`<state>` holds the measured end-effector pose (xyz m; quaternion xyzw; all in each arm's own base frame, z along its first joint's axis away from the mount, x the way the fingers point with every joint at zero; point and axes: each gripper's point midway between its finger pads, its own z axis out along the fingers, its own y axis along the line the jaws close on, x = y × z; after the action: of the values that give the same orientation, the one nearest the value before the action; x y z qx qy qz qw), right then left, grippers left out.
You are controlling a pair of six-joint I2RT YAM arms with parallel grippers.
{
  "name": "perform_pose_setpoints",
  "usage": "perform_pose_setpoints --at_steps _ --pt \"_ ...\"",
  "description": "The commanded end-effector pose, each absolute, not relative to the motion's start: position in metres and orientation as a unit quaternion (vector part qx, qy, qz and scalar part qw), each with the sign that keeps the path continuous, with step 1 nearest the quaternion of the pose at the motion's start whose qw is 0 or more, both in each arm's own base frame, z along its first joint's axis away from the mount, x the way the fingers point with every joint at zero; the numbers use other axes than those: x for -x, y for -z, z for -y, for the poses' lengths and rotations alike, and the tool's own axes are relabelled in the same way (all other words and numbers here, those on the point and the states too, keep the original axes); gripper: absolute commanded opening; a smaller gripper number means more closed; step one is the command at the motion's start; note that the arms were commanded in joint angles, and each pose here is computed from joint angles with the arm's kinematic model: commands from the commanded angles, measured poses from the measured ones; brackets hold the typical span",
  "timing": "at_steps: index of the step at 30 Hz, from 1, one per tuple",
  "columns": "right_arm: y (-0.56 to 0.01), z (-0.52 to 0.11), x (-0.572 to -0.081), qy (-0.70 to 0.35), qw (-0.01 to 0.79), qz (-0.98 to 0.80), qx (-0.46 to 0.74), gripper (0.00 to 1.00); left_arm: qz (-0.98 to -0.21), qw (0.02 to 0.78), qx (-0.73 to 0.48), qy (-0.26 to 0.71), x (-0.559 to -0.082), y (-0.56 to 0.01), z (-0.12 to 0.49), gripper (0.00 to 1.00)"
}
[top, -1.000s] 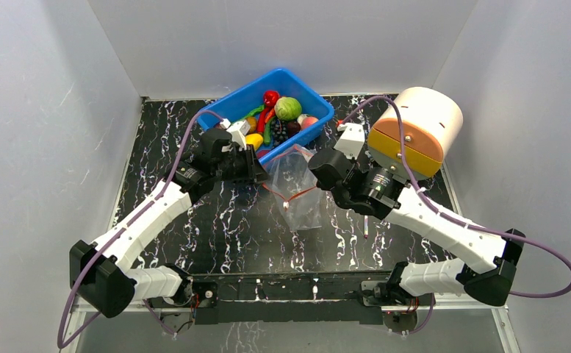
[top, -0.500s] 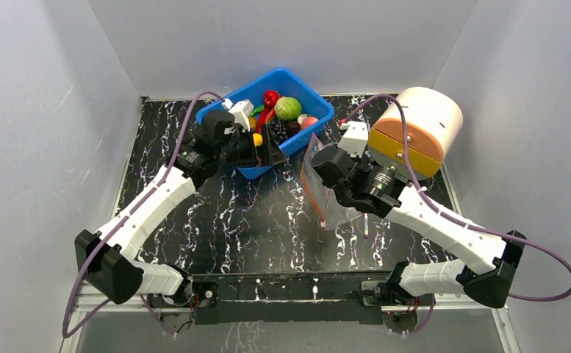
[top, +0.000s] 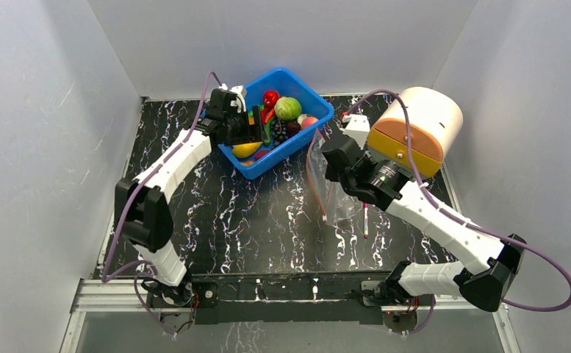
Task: Place the food in the zip-top bag and seal the zipper
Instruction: Pick up the fake vegetable from the bin.
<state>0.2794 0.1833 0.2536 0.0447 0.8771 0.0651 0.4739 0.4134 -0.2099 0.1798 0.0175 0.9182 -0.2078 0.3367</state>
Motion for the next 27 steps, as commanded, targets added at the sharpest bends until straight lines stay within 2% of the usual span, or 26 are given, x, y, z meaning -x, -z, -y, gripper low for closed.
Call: perform_pose_setpoints --at_steps 1,9,19,27 --pt "-0.252 -0.198 -0.287 -0.103 0.479 -0.870 -0.042 0.00 -0.885 0.405 -0.060 0.220 -0.460 -0.212 0.220 0.78" --pt "-0.235 -0.204 -0.289 -0.105 0.465 -0.878 -0.035 0.00 -0.858 0.449 -0.090 0.233 -0.524 -0.206 0.244 0.86" --pt "-0.251 -0.210 -0.284 -0.146 0.471 -0.870 -0.027 0.00 -0.842 0.457 -0.086 0.272 -0.566 -0.183 0.272 0.86" --pt "-0.254 -0.213 -0.284 -0.151 0.469 -0.870 -0.012 0.00 -0.829 0.485 -0.080 0.267 -0.603 -0.163 0.280 0.93"
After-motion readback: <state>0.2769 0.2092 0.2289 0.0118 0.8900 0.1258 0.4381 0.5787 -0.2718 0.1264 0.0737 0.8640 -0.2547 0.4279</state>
